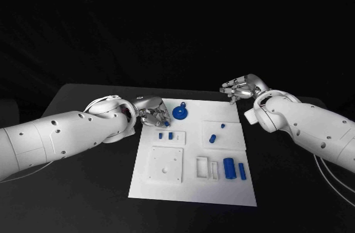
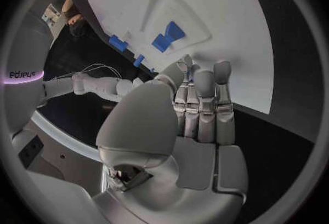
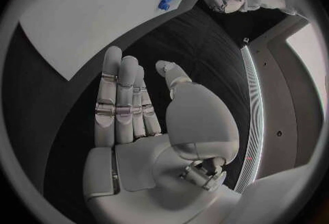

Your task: Assemble the parts on the task board

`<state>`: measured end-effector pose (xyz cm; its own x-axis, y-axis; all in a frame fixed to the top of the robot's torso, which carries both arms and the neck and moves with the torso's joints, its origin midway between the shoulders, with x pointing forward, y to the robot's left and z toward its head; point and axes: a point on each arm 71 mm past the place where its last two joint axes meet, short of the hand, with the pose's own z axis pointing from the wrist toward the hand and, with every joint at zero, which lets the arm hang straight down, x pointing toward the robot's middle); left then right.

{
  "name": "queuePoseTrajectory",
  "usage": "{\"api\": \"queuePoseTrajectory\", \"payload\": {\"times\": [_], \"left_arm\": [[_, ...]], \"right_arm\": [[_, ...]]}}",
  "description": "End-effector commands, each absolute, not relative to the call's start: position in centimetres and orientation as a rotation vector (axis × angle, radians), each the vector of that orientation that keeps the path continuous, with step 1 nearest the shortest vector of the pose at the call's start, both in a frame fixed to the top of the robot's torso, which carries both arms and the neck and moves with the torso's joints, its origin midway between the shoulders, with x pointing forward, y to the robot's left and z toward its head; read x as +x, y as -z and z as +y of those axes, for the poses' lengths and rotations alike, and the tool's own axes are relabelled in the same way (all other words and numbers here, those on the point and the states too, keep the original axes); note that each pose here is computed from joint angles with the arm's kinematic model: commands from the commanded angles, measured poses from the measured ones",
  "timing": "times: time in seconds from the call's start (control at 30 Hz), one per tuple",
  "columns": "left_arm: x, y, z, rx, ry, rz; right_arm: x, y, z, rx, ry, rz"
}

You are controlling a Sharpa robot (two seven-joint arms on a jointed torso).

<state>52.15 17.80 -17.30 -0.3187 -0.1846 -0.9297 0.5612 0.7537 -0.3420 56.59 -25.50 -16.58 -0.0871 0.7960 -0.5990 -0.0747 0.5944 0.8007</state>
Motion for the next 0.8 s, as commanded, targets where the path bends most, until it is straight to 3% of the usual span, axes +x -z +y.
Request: {"api": "queuePoseTrajectory", "payload": {"times": [0.03, 0.8], "left_arm": [[52.10, 17.47, 17.47, 0.310, 0.764, 1.761], [52.10, 17.99, 17.04, 0.326, 0.742, 1.828]], "right_arm": [[56.55, 16.58, -25.32, 0.629, -0.829, 1.498], [56.52, 16.60, -25.31, 0.629, -0.829, 1.499]]}}
